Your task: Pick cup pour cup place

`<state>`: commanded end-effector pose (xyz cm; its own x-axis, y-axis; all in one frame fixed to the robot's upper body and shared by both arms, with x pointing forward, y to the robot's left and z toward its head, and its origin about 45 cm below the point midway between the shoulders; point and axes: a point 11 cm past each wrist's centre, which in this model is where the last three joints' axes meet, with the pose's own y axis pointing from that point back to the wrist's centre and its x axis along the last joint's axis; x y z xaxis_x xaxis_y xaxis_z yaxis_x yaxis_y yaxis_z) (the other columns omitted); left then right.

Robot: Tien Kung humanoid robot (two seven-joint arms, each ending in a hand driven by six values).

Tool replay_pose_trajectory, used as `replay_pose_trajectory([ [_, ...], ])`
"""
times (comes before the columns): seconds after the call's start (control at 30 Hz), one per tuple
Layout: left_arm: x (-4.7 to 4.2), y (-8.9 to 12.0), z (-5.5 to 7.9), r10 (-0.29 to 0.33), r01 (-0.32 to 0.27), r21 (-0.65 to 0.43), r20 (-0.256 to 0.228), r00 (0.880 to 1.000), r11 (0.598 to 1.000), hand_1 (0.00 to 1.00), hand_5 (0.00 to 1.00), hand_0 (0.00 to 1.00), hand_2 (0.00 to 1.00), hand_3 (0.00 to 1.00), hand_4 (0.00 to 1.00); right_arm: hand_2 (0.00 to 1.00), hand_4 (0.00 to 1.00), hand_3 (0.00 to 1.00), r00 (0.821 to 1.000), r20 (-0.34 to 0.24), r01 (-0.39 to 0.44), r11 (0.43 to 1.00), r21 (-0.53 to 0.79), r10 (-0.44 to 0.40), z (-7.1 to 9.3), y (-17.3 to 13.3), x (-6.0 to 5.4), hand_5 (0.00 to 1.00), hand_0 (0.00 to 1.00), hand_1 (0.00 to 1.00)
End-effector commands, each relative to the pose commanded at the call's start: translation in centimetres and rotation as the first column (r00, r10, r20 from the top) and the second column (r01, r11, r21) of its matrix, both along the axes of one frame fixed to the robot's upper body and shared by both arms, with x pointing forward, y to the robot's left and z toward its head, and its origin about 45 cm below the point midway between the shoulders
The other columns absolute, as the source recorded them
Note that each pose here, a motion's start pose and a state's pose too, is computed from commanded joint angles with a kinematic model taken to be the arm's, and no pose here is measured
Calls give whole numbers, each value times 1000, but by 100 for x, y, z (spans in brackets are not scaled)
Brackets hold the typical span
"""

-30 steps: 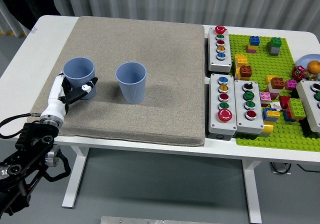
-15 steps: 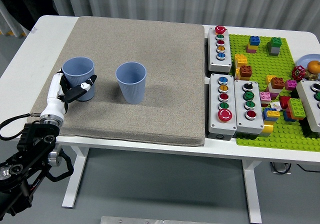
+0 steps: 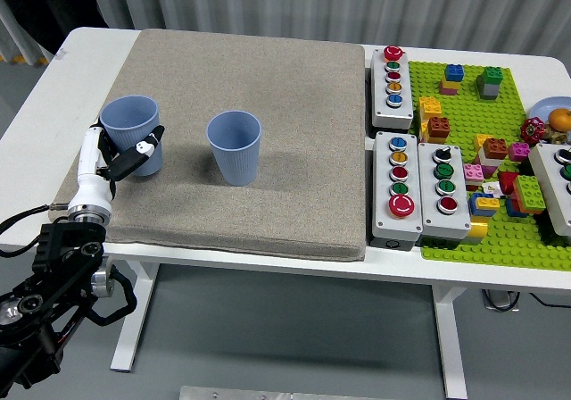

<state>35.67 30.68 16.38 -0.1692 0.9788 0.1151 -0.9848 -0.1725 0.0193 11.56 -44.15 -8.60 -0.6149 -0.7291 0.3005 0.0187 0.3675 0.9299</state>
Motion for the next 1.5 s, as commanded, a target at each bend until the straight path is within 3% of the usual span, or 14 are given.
replay_pose_trajectory([
  [0.17,-34,-90,155,-34,29,121,36,999,992,572,134,535,661,702,696,557,2,560,1000,-1,1,1000,-2,-1,-1,-4,-9,6,700,628],
  [0.3,-38,-225,398,-104,78,258,88,991,963,570,123,538,657,699,693,556,2,560,1000,0,3,1000,-4,-3,2,-11,-6,6,700,628],
  [0.47,-48,-390,713,-213,131,437,145,966,890,567,124,538,652,697,690,556,2,560,1000,0,4,1000,-9,-4,8,-28,-10,6,699,628],
  [0.57,-40,-422,803,-248,141,501,152,957,854,567,124,538,652,697,690,556,2,560,1000,-1,4,1000,-11,-4,10,-37,-16,6,699,628],
  [0.67,-1,-400,890,-277,139,606,139,951,783,564,119,535,645,688,682,556,2,560,1000,-2,6,1000,-15,-6,11,-46,-27,5,699,628],
  [0.77,54,-352,956,-288,124,691,127,949,712,564,119,535,645,688,682,556,2,560,1000,-4,6,1000,-17,-6,12,-51,-32,5,699,628],
  [0.93,119,-302,1008,-290,112,739,118,950,665,563,94,533,644,685,651,556,2,561,1000,-1,8,1000,-18,-8,17,-52,-17,4,700,628],
  [1.07,166,-311,1043,-307,112,793,99,947,599,563,88,532,644,684,646,556,2,561,1000,5,11,1000,-18,-11,24,-54,9,4,700,628],
  [1.5,190,-403,1072,-347,110,877,68,935,469,565,89,532,637,672,642,556,2,560,1000,9,11,1000,-20,-11,35,-61,38,6,699,628],
])
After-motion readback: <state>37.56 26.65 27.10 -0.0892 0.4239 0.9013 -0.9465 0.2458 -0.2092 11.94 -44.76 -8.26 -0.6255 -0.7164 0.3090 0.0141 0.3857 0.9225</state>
